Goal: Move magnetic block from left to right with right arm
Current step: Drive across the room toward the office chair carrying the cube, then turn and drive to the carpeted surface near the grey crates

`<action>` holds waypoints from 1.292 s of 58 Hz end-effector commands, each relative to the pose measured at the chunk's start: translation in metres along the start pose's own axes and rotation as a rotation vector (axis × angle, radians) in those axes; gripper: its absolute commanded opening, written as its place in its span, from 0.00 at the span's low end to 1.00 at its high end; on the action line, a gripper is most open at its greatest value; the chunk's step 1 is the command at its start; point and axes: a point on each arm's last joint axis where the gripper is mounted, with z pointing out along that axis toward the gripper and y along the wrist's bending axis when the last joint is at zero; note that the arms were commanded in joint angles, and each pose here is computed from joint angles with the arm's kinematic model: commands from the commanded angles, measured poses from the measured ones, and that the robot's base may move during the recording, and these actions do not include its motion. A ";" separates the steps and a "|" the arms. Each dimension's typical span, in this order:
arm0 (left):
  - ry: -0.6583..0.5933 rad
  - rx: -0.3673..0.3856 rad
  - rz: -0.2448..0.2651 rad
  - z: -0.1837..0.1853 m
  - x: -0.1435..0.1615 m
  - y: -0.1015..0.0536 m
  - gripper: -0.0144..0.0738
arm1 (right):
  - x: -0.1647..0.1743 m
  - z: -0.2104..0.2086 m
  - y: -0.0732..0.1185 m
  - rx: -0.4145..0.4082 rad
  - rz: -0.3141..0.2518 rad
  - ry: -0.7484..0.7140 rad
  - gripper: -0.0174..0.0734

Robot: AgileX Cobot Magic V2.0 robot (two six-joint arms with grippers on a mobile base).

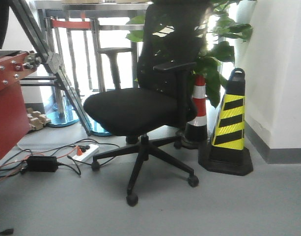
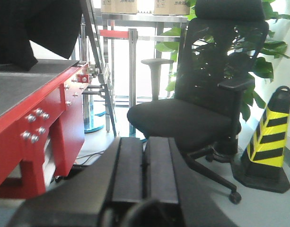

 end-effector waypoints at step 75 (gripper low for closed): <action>-0.082 0.002 -0.016 -0.001 -0.005 0.000 0.03 | -0.016 -0.001 0.000 0.016 0.001 -0.101 0.48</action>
